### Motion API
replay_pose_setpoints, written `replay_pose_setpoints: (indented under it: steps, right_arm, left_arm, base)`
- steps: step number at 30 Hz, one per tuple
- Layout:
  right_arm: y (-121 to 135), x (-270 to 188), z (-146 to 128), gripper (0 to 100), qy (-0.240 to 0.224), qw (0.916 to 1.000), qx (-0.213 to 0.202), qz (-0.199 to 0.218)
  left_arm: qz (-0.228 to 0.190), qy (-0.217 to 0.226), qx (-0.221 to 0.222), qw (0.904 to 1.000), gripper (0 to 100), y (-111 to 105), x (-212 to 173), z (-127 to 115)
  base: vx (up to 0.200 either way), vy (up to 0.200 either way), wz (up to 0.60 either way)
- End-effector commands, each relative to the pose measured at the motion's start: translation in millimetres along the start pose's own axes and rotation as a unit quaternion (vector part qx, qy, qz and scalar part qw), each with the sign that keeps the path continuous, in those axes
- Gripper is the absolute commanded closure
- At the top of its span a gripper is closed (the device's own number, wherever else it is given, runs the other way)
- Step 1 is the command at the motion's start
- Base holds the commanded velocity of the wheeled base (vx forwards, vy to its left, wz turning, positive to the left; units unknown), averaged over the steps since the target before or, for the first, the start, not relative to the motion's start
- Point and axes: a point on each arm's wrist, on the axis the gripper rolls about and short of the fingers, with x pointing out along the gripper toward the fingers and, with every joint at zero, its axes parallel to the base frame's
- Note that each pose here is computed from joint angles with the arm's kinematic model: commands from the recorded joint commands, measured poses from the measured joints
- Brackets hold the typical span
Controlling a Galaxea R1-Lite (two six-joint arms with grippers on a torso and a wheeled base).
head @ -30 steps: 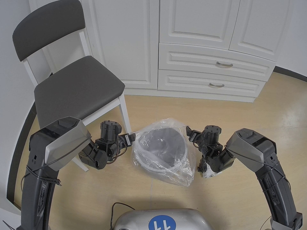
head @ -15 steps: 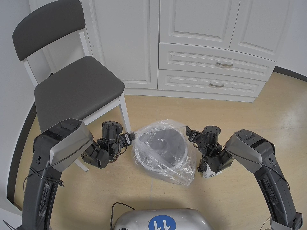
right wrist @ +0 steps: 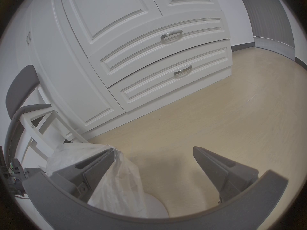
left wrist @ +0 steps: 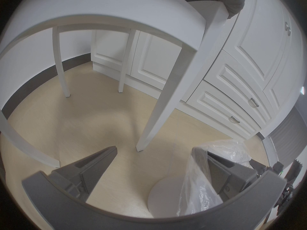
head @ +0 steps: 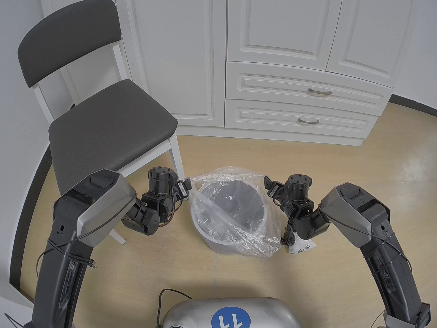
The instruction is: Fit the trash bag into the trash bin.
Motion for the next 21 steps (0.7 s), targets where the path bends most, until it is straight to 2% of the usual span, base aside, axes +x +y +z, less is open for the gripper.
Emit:
replay_pose_setpoints:
  steps: [1,7,8,14,21]
  right_arm:
    - [0,1,-1,0,-0.001,1.0,0.001,0.001]
    - [2,-1,-5,0,0.01,0.9999,-0.002,0.0]
    - [1,-4,-8,0,0.031,0.9995,-0.006,-0.007]
    - [6,-14,-9,0,0.085,0.996,-0.001,-0.026]
    - [9,-28,-12,0,0.124,0.9921,-0.005,-0.016]
  left_arm:
    - [0.001,0.002,0.0,1.0,0,1,3,-4]
    - [0.002,0.004,0.002,1.0,0,2,1,-3]
    - [0.003,0.004,0.002,1.0,0,2,1,-3]
    - [0.007,0.0,0.0,1.0,0,6,-4,8]
    - [0.004,-0.002,-0.001,1.0,0,5,-9,15]
  base:
    - [0.0,0.0,0.0]
    - [0.0,0.0,0.0]
    - [0.0,0.0,0.0]
    - [0.0,0.0,0.0]
    - [0.0,0.0,0.0]
